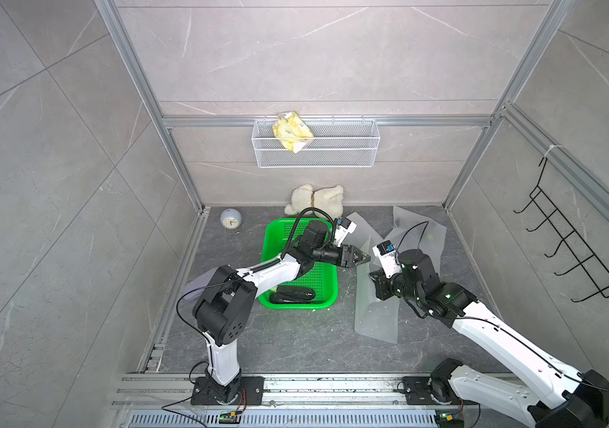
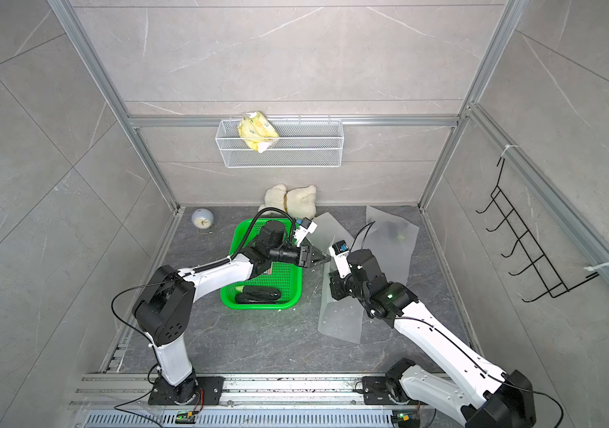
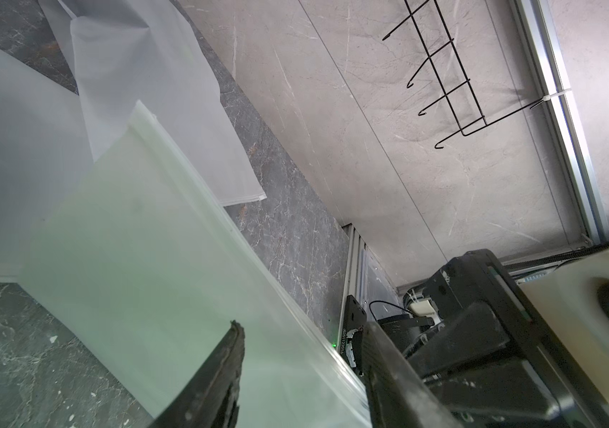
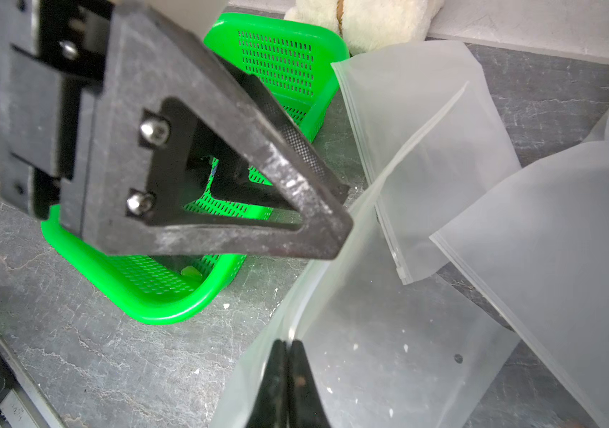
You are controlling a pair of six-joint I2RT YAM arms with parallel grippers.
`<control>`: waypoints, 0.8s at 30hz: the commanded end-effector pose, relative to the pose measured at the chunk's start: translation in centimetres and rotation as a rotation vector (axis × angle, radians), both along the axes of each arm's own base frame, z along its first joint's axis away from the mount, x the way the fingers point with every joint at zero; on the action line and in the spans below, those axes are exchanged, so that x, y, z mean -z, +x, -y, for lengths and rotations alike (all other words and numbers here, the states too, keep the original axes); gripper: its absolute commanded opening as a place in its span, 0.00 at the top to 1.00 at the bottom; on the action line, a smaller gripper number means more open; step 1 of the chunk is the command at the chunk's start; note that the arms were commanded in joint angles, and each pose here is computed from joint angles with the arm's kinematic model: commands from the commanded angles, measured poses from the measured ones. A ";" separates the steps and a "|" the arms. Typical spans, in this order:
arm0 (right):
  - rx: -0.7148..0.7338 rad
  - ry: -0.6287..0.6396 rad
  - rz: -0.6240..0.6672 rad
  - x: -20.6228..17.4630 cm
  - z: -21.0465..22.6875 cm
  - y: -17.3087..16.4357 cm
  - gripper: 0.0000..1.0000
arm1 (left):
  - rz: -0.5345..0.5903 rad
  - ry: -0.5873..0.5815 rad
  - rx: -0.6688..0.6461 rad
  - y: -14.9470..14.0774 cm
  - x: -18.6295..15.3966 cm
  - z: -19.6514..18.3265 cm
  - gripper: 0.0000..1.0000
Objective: Place the eggplant in a zip-top bag and seal the zipper
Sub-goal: Open the zipper of the food storage bag at the center of the board.
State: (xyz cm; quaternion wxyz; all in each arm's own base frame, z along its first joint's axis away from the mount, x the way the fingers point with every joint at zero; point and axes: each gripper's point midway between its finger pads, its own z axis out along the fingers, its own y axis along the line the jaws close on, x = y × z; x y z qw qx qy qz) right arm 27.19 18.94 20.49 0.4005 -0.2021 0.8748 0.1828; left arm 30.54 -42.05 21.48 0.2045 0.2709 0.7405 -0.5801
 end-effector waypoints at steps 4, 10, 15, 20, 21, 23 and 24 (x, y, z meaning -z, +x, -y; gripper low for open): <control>0.007 -0.016 0.029 -0.6 0.2 0.3 1.00 | 0.003 -0.038 0.065 -0.5 -1.1 0.6 0.50; 0.000 -0.012 0.019 -0.5 -0.1 0.3 1.00 | 0.000 -0.043 0.091 -1.0 -1.1 1.1 0.54; 0.003 -0.007 0.018 -0.4 -0.2 0.5 1.00 | 0.002 -0.039 0.097 -1.1 -1.0 1.3 0.64; 0.021 -0.018 0.022 -0.3 0.1 0.7 1.00 | 0.003 -0.027 0.101 -1.3 -0.7 1.1 0.76; 0.025 -0.021 0.023 -0.2 0.2 0.7 1.00 | 0.005 -0.026 0.101 -1.3 -0.8 1.1 0.80; 0.040 -0.026 0.022 -0.2 0.5 0.8 1.00 | 0.003 -0.024 0.103 -1.3 -0.7 1.1 0.89; 0.046 -0.029 0.022 -0.1 0.6 0.8 1.00 | 0.001 -0.023 0.103 -1.3 -0.7 1.1 0.93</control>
